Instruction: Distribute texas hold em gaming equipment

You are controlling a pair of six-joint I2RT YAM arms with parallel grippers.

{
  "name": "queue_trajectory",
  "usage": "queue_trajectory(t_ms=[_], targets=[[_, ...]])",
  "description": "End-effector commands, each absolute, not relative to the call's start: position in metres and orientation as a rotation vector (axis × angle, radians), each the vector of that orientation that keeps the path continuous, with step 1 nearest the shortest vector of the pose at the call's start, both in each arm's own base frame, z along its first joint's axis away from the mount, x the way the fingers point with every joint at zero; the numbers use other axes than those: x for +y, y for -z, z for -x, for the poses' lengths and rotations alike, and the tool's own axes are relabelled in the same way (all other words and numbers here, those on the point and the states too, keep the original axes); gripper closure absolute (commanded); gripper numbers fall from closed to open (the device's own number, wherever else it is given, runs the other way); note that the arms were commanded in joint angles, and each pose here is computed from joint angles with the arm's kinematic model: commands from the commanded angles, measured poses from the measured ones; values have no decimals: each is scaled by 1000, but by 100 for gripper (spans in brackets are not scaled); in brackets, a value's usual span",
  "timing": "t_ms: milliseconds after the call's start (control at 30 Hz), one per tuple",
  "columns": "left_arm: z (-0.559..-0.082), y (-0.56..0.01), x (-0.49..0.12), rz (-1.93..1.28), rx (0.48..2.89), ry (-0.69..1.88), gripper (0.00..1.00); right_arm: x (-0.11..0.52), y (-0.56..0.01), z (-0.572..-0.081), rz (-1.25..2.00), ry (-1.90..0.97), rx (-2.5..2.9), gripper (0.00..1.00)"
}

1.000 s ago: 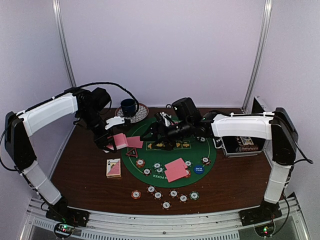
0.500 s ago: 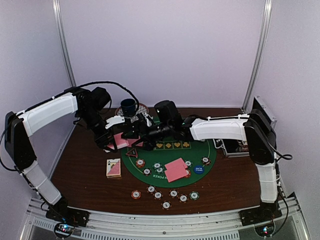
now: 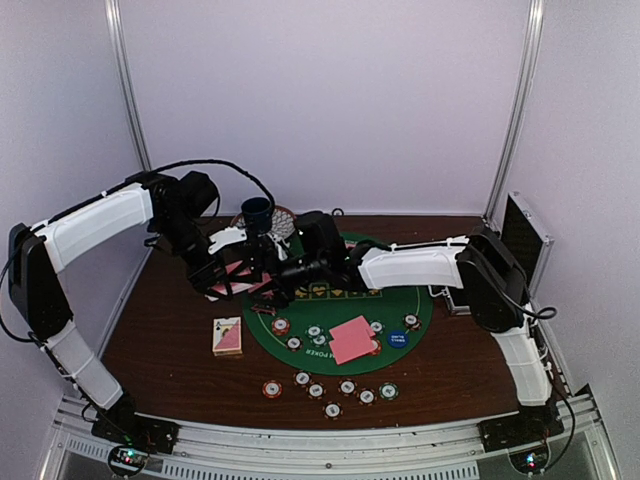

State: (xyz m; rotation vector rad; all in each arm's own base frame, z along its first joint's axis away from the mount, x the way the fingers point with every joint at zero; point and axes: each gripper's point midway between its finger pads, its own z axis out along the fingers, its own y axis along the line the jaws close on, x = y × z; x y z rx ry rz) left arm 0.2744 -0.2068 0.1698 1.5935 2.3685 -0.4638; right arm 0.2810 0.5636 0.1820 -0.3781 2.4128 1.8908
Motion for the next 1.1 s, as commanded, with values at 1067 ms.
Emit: queue_trajectory(t_ms=[1067], targets=[[-272,-184,-213,-1634,2275,464,100,530,-193,-308,302,-1893,2367,41]])
